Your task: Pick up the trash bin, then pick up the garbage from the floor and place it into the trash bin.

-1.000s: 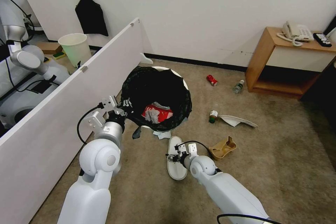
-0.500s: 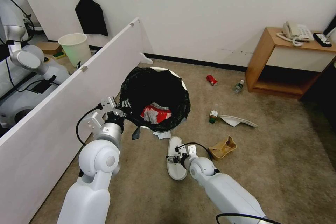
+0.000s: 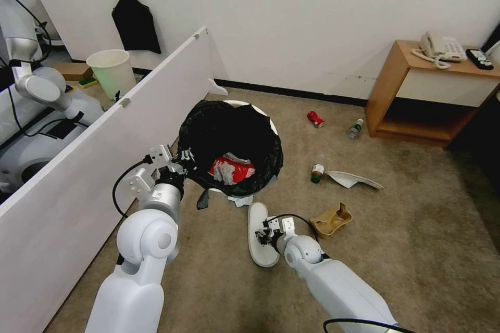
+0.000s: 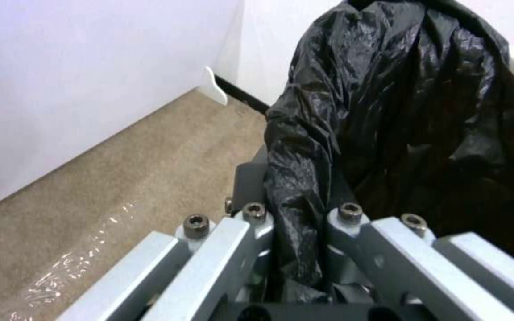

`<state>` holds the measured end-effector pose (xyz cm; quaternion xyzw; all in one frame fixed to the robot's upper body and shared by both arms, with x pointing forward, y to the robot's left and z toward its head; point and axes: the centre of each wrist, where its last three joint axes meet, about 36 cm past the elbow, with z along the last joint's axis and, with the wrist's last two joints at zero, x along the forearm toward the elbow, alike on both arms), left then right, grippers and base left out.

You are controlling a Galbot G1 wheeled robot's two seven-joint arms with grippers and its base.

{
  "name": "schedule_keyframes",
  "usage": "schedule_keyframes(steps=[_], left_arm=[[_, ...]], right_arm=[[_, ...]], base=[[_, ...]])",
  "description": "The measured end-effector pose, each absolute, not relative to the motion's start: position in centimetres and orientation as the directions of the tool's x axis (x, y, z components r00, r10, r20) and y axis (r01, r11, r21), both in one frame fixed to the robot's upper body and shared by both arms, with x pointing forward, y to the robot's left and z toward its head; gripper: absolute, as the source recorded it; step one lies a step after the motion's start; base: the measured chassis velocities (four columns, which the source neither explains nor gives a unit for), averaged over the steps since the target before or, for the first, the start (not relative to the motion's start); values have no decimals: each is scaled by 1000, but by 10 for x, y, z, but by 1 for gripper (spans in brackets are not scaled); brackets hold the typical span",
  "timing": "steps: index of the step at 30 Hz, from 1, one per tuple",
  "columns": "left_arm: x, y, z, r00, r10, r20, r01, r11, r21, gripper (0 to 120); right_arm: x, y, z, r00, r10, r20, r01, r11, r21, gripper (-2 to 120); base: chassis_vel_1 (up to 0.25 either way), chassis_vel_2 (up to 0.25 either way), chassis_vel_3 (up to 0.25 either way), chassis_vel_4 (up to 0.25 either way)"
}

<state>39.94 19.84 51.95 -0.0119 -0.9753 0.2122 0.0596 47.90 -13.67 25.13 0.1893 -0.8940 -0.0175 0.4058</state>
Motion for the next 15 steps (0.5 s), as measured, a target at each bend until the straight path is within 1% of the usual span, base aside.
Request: schedule_keyframes(steps=[1,3,4,6,15], left_arm=[[399,198,519,-993,49,111,-2,910,-415,4],[399,198,519,-993,48,111,-3,910,-415,4],[399,198,519,-993,48,111,-3,910,-415,4],[399,198,519,-993,48,111,-2,910,-414,4],[399,199,518,-992,46,116,-5,911,-412,4]], right_arm=[[479,-137,251,-599,-353,719,-324,928,185,16],[479,-137,251,-600,-352,718,-324,928,185,5],[479,-137,251,-601,-352,718,-324,928,185,2],[479,-138,251,-602,-353,716,-324,928,185,0],[484,-143,256,-624,-350,699,-315,931,184,0]], base=[[0,0,0,0],[0,0,0,0],[0,0,0,0],[0,0,0,0],[0,0,0,0]])
